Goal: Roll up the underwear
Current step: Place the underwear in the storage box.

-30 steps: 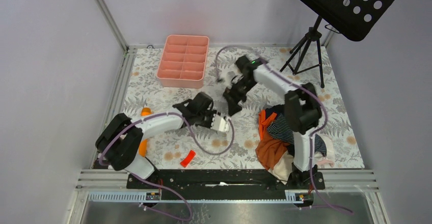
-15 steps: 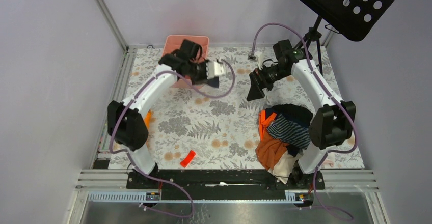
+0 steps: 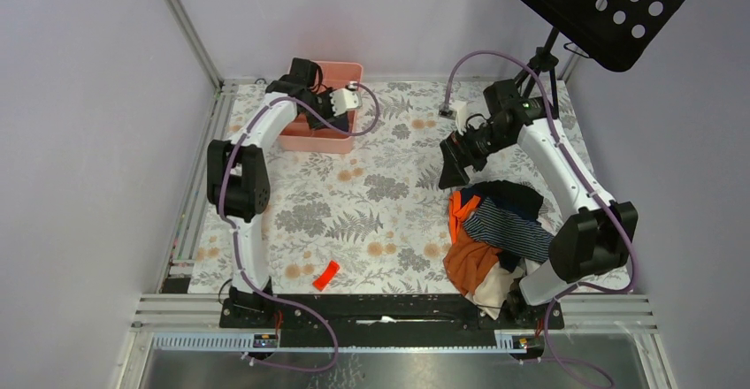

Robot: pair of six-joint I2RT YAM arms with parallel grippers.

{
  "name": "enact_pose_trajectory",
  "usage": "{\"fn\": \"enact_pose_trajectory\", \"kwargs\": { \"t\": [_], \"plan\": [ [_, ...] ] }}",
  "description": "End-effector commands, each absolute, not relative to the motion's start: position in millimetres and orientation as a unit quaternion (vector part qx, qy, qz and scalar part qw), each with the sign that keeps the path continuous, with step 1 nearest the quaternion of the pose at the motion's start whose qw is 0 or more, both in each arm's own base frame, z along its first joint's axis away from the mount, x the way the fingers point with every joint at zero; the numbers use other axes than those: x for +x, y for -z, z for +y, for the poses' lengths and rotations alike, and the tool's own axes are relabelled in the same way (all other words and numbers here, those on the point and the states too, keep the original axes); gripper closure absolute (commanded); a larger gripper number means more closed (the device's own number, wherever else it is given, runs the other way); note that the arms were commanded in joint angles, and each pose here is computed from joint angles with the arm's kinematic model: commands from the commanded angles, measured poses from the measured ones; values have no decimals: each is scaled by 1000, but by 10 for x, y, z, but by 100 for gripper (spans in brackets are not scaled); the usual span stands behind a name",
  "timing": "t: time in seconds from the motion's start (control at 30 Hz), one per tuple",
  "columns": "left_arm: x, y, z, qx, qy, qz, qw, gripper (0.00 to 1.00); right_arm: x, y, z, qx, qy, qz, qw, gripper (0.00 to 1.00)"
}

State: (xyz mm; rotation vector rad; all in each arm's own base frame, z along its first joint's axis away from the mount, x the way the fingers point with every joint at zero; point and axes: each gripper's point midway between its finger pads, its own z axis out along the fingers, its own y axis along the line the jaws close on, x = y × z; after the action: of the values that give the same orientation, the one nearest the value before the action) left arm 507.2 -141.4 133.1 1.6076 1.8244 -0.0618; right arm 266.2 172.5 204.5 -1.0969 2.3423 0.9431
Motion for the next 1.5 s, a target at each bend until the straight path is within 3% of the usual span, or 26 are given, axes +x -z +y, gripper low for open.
{"fn": "enact_pose_trajectory", "kwargs": {
  "t": [0.0, 0.57, 1.23, 1.47],
  "plan": [
    [5088, -1277, -1348, 634, 27, 688, 352, 100, 2545, -1958, 1672, -379, -333, 847, 166, 1],
    [4278, -628, -1555, 614, 211, 722, 238, 100, 2636, -1819, 1715, -375, -344, 849, 144, 1],
    [4141, 262, -1765, 642, 216, 720, 152, 100, 2588, -1719, 1707, -365, -348, 855, 124, 1],
    [3879, -63, -1811, 683, 206, 678, 177, 100, 2597, -1732, 1707, -368, -348, 853, 126, 1]
  ]
}}
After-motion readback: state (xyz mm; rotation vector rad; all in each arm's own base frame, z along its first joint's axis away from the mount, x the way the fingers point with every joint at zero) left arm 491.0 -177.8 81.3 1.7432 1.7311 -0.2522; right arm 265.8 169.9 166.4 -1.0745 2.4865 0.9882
